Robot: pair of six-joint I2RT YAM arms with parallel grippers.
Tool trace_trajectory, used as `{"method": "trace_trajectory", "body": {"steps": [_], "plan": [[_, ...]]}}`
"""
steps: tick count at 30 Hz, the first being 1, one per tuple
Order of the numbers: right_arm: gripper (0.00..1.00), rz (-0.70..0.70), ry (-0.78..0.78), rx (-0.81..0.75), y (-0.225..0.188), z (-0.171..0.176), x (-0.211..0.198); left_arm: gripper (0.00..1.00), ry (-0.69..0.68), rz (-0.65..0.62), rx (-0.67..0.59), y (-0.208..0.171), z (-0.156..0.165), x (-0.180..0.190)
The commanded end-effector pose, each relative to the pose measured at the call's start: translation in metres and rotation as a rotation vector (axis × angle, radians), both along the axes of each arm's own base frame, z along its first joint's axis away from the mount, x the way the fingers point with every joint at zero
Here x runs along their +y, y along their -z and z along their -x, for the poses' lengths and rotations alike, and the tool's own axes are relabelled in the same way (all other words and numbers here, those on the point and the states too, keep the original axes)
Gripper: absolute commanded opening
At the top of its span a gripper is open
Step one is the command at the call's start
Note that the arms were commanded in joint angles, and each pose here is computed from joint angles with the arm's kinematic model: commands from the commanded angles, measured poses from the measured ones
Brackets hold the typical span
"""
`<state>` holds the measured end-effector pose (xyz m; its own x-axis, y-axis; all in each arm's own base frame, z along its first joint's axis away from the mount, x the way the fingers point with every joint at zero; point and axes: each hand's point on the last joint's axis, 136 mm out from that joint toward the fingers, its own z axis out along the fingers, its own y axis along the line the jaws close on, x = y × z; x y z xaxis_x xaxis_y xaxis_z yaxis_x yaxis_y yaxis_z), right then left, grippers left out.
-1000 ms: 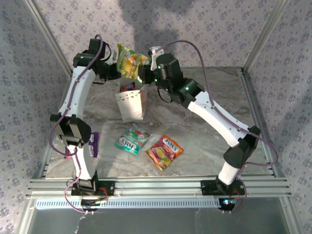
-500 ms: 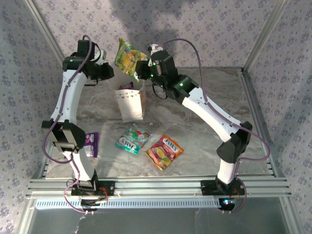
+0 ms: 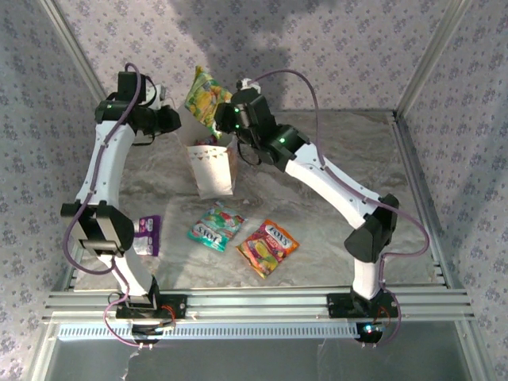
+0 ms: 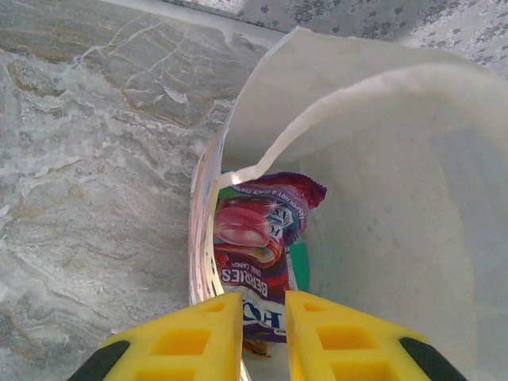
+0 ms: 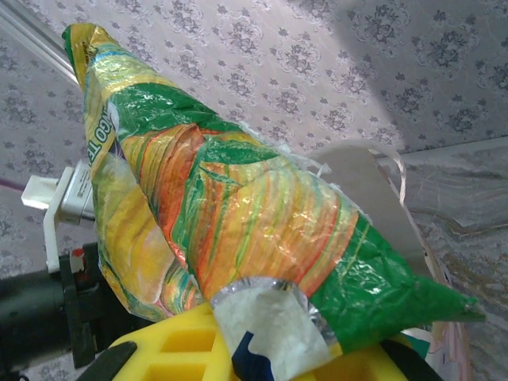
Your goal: Place the snacks into the paper bag
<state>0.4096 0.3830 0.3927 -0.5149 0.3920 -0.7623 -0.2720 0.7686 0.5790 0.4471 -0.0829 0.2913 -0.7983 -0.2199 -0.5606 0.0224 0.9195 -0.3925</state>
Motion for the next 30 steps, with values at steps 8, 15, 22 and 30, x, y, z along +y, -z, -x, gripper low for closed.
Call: {"method": "trace_trajectory", "body": {"steps": [8, 15, 22, 30], "plan": [[0.17, -0.113, 0.111, 0.000, -0.019, -0.018, 0.000, 0.23, 0.008, 0.030, -0.054, -0.018, 0.013, 0.004], [0.18, -0.095, 0.107, -0.021, -0.018, -0.020, 0.015, 0.23, -0.003, 0.031, -0.060, -0.019, 0.014, 0.010], [0.19, 0.038, 0.130, -0.103, -0.018, -0.014, 0.027, 0.22, -0.004, 0.032, -0.055, -0.016, 0.013, 0.010], [0.20, 0.194, 0.201, -0.154, -0.013, -0.019, 0.025, 0.21, -0.007, 0.040, -0.044, -0.012, 0.011, 0.010]]}}
